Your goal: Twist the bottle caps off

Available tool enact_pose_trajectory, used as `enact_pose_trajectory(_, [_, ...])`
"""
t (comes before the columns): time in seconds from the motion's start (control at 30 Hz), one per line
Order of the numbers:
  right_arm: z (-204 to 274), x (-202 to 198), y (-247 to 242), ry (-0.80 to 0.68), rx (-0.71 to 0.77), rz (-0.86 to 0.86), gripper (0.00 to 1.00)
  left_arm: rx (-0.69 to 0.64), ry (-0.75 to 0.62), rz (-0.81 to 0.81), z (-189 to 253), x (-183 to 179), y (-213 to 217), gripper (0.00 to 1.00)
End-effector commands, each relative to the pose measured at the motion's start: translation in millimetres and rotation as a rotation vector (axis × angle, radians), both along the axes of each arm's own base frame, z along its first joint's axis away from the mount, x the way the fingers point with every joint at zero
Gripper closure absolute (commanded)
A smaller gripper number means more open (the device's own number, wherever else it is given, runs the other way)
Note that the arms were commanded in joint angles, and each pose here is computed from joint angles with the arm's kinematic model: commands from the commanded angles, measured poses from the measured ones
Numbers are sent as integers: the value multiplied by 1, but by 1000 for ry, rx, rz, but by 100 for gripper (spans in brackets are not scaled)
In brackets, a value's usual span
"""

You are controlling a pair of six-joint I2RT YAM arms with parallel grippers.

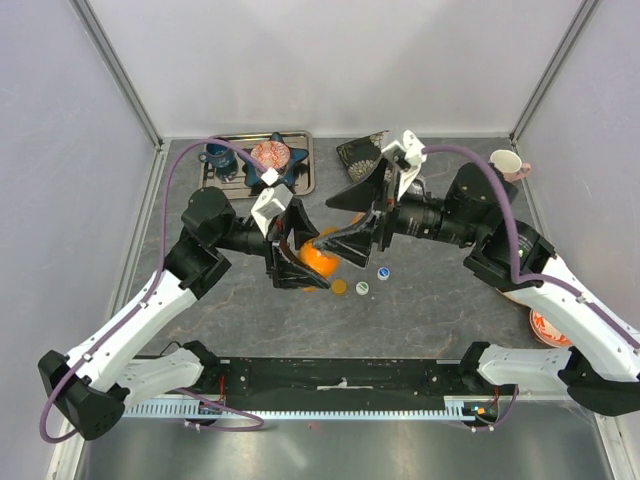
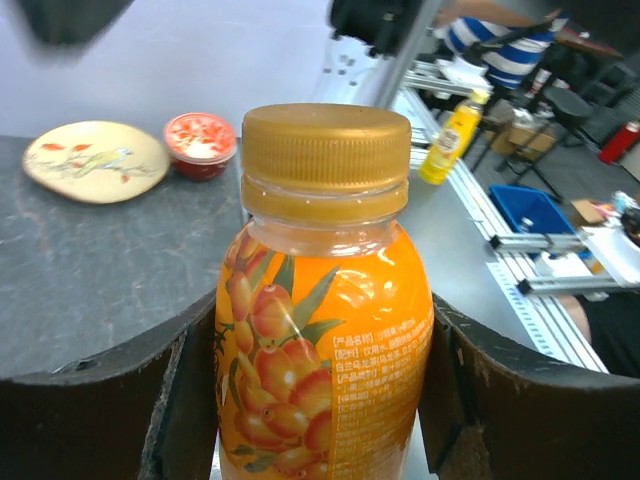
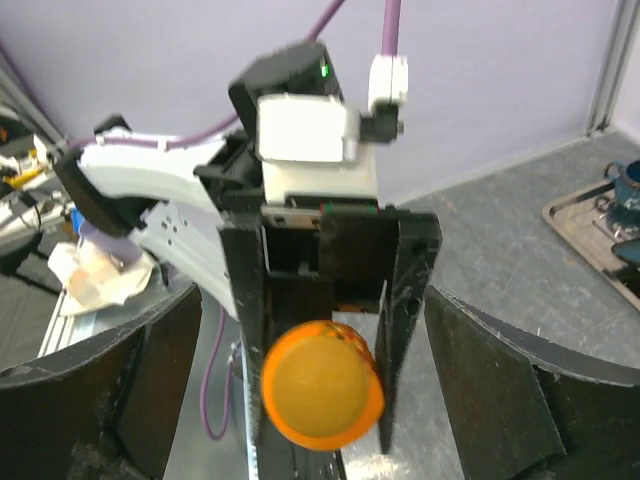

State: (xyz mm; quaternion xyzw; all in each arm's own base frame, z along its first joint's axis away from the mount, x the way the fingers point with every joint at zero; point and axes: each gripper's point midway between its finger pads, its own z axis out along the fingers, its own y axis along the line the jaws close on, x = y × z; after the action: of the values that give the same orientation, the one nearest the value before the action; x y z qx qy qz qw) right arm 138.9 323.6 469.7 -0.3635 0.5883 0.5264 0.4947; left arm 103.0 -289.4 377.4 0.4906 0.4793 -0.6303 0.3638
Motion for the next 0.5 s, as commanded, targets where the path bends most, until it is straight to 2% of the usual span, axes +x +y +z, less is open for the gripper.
enact_pose_trajectory(0.0, [55, 6, -14, 12, 146, -99, 2, -6, -84, 236, 4, 34, -1, 53])
enact_pose_trajectory(0.13, [64, 29, -23, 129, 212, -250, 2, 22, -94, 470, -6, 75, -2, 53])
enact_pose_trajectory(0.17, [62, 45, -31, 158, 225, -353, 2, 51, -87, 595, -12, 94, 2, 53])
enact_pose_trajectory(0.23, [52, 60, -36, 201, 220, -446, 4, 80, -139, 694, -20, 103, 2, 53])
enact_pose_trajectory(0.27, [43, 71, -38, 224, 203, -503, 5, 98, -159, 812, -22, 118, 9, 53])
enact_pose_trajectory(0.37, [24, 85, -37, 273, 165, -576, 7, 164, -228, 960, -33, 130, 14, 53])
enact_pose_trajectory(0.47, [6, 95, -32, 303, 135, -614, 9, 197, -263, 1022, -39, 136, 17, 53])
